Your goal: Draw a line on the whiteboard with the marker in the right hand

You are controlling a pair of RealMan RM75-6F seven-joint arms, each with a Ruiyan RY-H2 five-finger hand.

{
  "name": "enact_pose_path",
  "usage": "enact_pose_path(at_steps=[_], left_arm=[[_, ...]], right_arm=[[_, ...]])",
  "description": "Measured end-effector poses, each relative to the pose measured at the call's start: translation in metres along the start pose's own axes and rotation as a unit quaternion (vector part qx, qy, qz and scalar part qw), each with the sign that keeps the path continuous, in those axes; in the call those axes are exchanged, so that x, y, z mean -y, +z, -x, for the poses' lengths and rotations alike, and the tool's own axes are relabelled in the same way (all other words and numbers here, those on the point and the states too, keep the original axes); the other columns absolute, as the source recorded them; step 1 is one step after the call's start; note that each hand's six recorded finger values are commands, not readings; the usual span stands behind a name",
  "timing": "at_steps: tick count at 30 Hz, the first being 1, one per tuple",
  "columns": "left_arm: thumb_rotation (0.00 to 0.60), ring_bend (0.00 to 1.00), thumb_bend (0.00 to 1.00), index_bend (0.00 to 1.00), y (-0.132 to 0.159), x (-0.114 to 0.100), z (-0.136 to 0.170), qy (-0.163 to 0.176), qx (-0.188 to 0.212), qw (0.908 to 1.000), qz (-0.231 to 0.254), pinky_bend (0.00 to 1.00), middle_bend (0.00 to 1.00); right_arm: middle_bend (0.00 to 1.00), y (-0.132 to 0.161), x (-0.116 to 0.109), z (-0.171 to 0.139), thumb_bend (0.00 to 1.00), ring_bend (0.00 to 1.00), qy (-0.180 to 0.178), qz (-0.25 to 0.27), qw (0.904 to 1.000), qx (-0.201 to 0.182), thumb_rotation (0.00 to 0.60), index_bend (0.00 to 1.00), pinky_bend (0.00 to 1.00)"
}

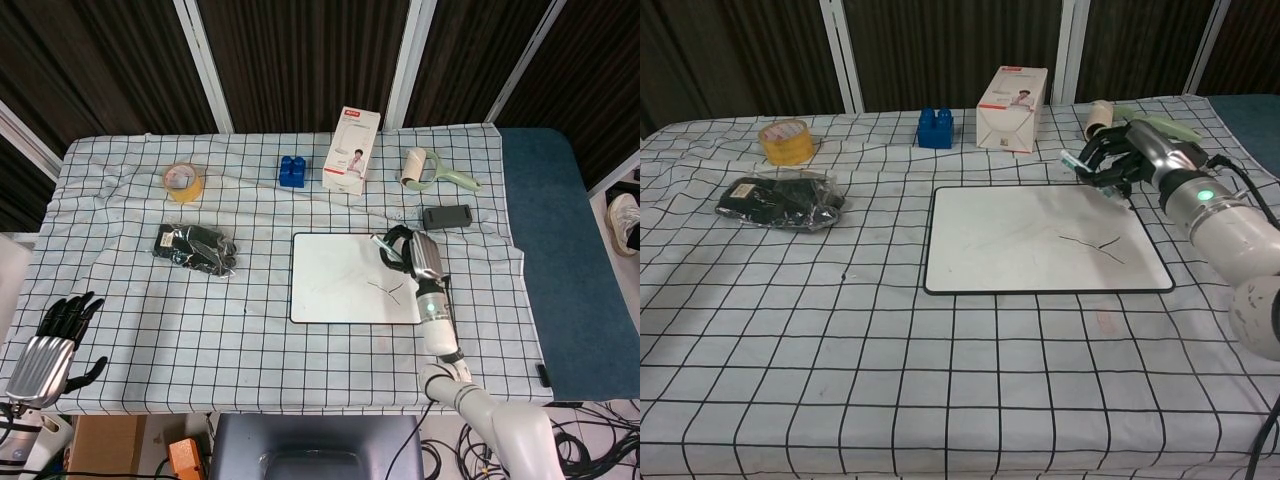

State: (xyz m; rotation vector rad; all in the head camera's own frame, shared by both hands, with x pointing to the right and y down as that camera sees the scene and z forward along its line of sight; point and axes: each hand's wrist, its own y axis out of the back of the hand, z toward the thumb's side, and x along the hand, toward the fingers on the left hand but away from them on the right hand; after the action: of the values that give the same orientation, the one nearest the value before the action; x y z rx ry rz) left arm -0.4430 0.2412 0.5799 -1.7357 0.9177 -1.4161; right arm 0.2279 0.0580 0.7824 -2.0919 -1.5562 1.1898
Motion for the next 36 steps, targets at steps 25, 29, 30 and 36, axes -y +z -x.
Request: enact_pose_path(at_steps=[25, 29, 30, 36], left_arm=[[0.6, 0.0, 0.32, 0.0, 0.013, 0.007, -0.001, -0.012, 0.022, 0.9997, -0.007, 0.01, 0.0], [0.6, 0.0, 0.32, 0.0, 0.011, 0.006, -0.001, -0.011, 0.019, 0.9998, -0.005, 0.01, 0.0], [0.6, 0.0, 0.32, 0.0, 0.011, 0.006, -0.001, -0.011, 0.017, 0.9998, -0.004, 0.01, 0.0], [0.6, 0.0, 0.32, 0.0, 0.008, 0.004, -0.002, -0.011, 0.014, 0.9998, -0.001, 0.01, 0.0]], right_arm=[[0.78, -0.058, -0.112, -0.099, 0.48, 0.7, 0.034, -0.399, 0.9128, -0.079, 0.6, 0.93, 0.69], [0.7, -0.081, -0.115, -0.099, 0.48, 0.63, 0.034, -0.416, 0.907, -0.058, 0.6, 0.83, 0.67], [0.66, -0.088, -0.115, -0.098, 0.48, 0.6, 0.037, -0.415, 0.9076, -0.05, 0.6, 0.77, 0.66], [0.48, -0.114, -0.105, -0.098, 0.46, 0.43, 0.084, -0.403, 0.9111, -0.017, 0.6, 0.5, 0.56]])
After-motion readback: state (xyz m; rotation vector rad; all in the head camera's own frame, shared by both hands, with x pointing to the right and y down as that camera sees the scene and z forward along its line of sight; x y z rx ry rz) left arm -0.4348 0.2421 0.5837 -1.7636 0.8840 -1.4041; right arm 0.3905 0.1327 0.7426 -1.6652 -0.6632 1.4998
